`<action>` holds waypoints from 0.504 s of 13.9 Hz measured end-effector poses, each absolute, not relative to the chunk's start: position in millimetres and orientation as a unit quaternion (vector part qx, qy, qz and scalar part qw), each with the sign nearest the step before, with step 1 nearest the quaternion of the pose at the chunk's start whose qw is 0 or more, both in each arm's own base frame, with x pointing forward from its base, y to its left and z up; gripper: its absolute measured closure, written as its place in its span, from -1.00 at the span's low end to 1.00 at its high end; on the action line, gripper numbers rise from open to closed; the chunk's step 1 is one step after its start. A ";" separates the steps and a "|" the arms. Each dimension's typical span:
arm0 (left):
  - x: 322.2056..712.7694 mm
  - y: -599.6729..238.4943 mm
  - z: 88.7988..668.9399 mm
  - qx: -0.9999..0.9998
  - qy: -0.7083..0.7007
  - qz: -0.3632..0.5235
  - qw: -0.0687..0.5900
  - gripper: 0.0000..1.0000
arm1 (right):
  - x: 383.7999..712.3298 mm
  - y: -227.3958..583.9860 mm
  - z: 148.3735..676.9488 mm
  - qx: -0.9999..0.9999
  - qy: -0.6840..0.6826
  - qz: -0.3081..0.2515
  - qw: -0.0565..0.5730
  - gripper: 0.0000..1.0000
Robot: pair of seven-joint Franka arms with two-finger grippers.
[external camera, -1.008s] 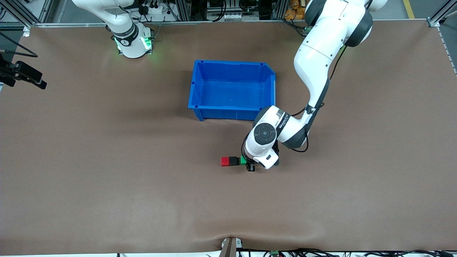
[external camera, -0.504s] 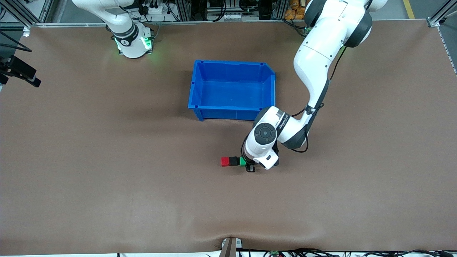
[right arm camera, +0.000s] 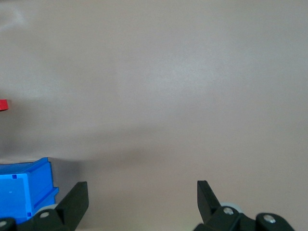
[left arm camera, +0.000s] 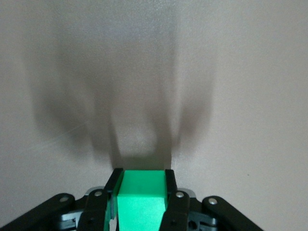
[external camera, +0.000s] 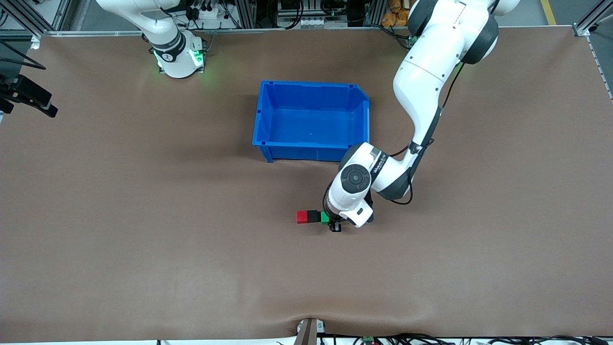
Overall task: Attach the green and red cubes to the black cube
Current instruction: 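Lower the green cube against the black cube with the left gripper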
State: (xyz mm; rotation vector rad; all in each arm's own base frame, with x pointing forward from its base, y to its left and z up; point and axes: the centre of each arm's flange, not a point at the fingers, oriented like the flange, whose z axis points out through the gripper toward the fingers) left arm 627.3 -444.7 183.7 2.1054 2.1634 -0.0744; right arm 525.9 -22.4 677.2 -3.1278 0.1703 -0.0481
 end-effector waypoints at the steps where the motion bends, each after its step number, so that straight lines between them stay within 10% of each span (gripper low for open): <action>1: 626.5 -446.2 183.7 0.697 0.714 -0.025 0.062 0.22 | 525.9 -22.4 677.1 -0.998 0.054 -0.015 0.004 -1.00; 7: 622.8 -453.1 183.4 0.700 0.711 -0.024 0.067 0.22 | 526.0 -22.5 677.7 -0.998 0.054 -0.016 0.004 -1.00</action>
